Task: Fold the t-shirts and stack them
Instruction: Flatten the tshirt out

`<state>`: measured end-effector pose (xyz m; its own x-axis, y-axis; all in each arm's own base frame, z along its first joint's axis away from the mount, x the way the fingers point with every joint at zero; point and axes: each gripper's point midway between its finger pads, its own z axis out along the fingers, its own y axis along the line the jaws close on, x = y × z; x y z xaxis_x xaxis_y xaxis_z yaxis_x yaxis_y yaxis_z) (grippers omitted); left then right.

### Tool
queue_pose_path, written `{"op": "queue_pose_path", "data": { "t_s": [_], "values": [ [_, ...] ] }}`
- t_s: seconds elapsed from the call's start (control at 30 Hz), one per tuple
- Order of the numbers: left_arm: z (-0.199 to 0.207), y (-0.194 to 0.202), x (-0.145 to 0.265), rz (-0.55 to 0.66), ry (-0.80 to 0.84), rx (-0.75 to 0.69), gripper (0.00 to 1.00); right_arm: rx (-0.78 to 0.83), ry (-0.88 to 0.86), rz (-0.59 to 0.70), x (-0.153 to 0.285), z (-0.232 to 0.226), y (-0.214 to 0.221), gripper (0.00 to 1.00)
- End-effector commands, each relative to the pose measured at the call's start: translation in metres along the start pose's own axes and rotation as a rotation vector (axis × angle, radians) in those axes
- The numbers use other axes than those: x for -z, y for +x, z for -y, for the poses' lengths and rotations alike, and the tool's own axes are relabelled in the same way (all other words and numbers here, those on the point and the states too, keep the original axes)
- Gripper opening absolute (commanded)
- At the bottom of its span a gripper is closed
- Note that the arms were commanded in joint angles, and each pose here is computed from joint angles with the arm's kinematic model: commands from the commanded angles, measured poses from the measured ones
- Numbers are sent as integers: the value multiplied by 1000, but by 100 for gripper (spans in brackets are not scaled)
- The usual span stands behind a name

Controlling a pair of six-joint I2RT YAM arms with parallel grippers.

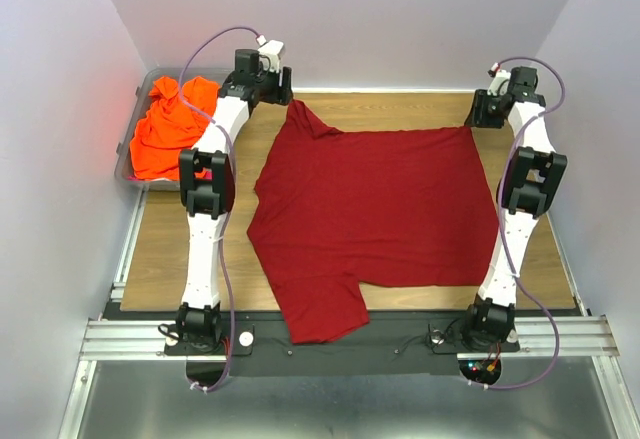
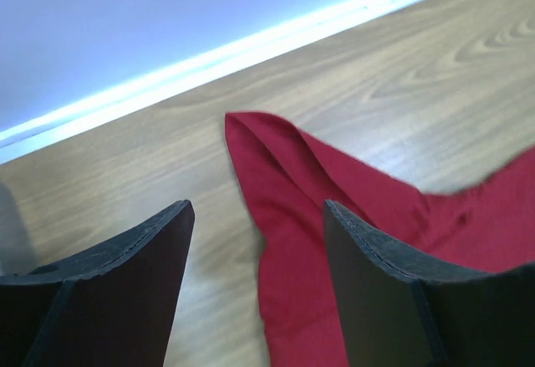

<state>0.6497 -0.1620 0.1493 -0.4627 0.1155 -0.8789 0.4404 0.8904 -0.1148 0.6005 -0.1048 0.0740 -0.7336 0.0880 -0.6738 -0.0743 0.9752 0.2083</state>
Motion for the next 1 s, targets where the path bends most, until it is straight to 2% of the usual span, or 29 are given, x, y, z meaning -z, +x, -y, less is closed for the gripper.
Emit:
{"op": "queue_pose_path", "data": {
  "t_s": [0.0,0.23,0.57,0.63,0.73,0.97],
  "values": [
    [-4,-41,-6,145,-23,23,74,-33,-21,67,-12,2,-12,52],
    [-9,-15,-38,125,-51,36,70,-63,-41,58,-20,0,-3,55],
    [-12,-21,-40,140,-84,55,61,-65,-40,52,-19,-1,0,55],
    [-3,-8,-43,111,-18,159,60,-62,-35,55,-18,0,-1,55],
    [0,12,-47,66,0,225,56,-65,-37,53,-18,0,-1,55],
    [-3,38,-56,11,-15,285,56,-65,-30,45,-24,3,4,55]
  ]
}}
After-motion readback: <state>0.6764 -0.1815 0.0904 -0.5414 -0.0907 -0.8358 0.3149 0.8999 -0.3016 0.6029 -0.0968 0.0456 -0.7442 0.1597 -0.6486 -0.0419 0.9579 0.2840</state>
